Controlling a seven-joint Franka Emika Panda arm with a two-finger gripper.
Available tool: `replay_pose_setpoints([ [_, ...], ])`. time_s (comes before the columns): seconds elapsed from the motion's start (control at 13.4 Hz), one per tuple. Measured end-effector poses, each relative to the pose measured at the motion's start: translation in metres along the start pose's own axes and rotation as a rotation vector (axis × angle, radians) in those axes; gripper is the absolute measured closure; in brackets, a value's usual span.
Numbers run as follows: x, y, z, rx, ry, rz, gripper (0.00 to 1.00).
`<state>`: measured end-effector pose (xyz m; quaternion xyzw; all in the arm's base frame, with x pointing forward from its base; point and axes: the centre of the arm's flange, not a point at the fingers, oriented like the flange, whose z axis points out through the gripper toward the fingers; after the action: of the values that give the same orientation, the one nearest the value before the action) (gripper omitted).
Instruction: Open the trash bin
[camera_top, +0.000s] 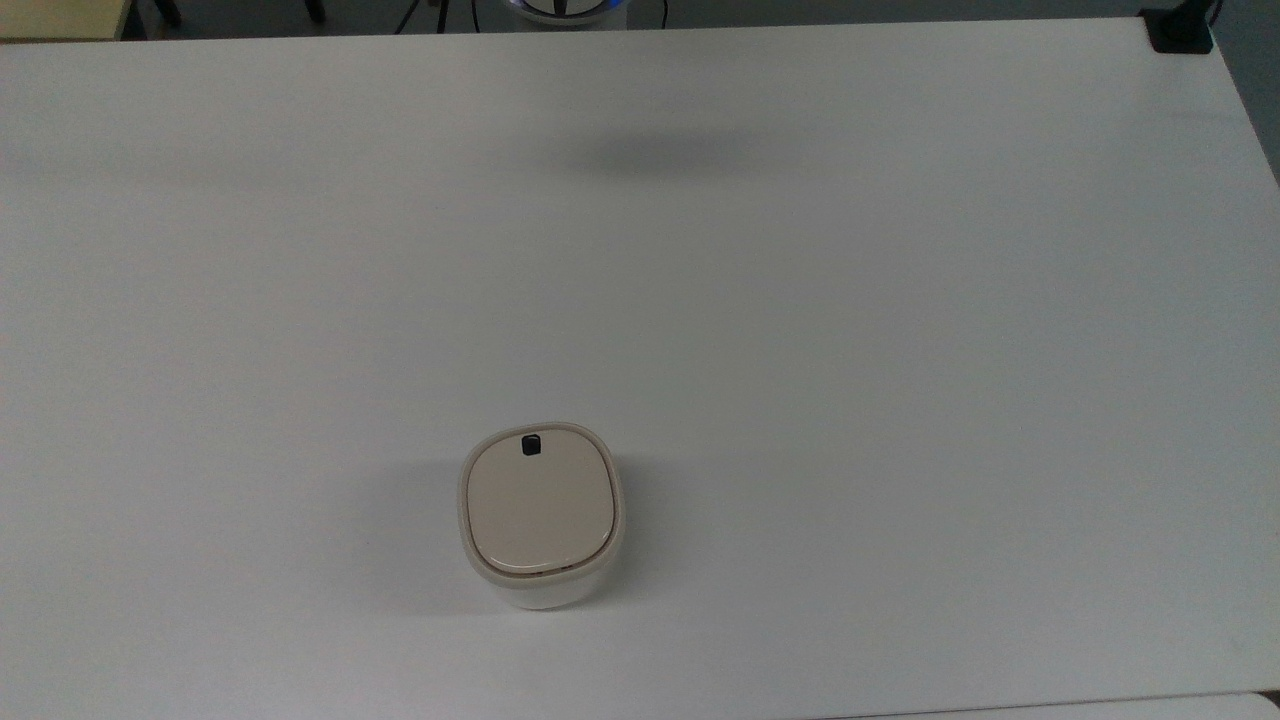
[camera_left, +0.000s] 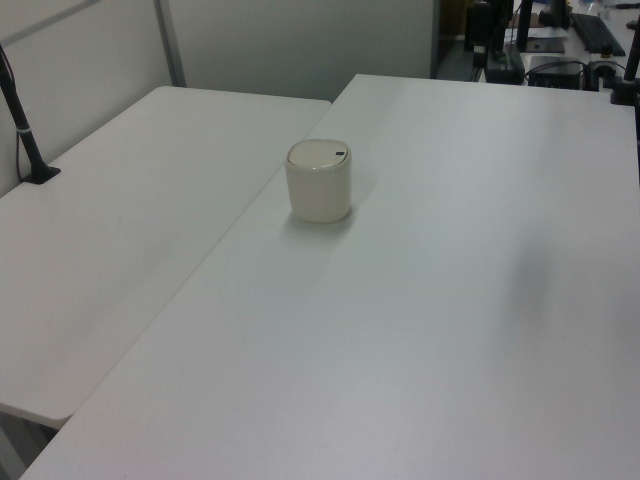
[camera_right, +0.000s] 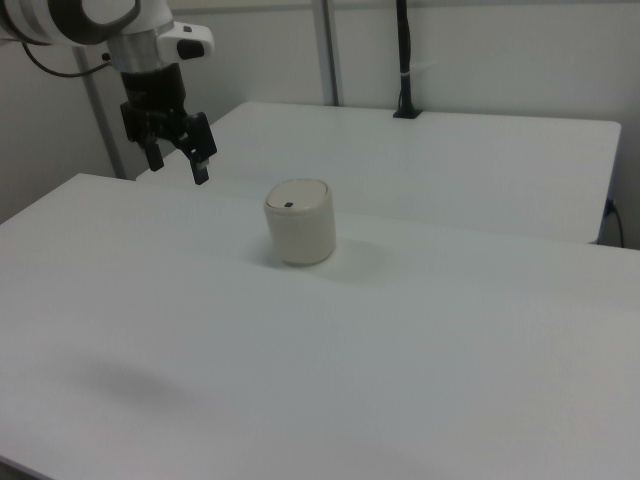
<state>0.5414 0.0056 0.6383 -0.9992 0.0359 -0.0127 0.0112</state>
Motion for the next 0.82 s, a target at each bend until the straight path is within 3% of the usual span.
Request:
replay_pose_setpoints([
  [0.82,-0.0004,-0.0076,0.0035,-0.001,-0.007,-0.033,0.00],
])
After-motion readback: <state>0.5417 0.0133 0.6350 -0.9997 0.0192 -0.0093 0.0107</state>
